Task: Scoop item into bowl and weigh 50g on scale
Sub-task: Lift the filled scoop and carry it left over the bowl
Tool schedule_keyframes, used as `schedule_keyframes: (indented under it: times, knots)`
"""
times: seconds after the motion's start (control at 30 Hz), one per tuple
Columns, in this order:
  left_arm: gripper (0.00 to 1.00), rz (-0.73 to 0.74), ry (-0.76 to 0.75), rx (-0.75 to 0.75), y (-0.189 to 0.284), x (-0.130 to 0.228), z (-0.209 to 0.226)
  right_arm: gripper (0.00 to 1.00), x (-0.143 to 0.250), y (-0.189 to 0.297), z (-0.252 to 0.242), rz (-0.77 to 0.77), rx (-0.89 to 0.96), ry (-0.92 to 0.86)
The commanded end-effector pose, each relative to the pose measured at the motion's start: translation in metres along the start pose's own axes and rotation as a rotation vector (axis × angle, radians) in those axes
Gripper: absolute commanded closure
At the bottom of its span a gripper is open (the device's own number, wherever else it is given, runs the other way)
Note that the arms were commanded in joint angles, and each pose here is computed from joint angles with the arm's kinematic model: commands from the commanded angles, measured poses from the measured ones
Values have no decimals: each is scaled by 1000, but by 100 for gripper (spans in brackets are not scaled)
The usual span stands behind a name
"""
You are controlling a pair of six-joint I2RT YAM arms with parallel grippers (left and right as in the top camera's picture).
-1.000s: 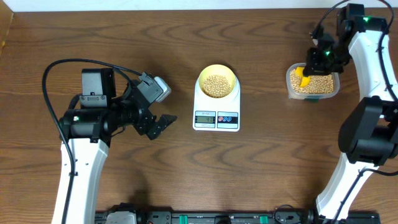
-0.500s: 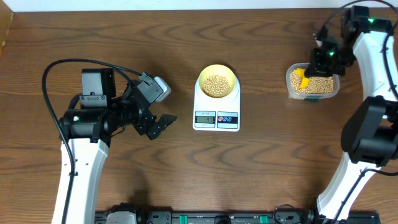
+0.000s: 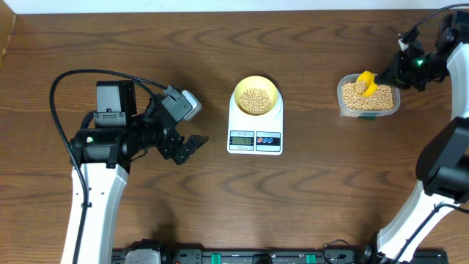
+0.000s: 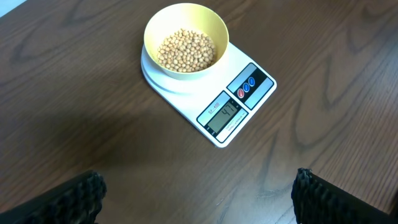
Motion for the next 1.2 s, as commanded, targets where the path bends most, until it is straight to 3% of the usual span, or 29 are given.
schedule_keyframes:
  times: [0.0,0.63,1.17]
  knots:
    - [2,-9,-16,0,2,-1,1,99,1,20,15,-56,-84,44]
    - [2,-9,-15,1,2,-1,1,99,-3,23,46,-95,-376,93]
    - [2,-9,-16,0,2,-1,1,99,3,-21,132,0,-476,213]
Point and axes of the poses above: each gripper's point midway between its finger pads, its own y axis back along the fingers, its own z axis along the line the jaws close on, x = y × z, the point moved 8 cm from there along y, back along the fingers, and after that the axes turned 1 degree about y, right-handed, at the moved point
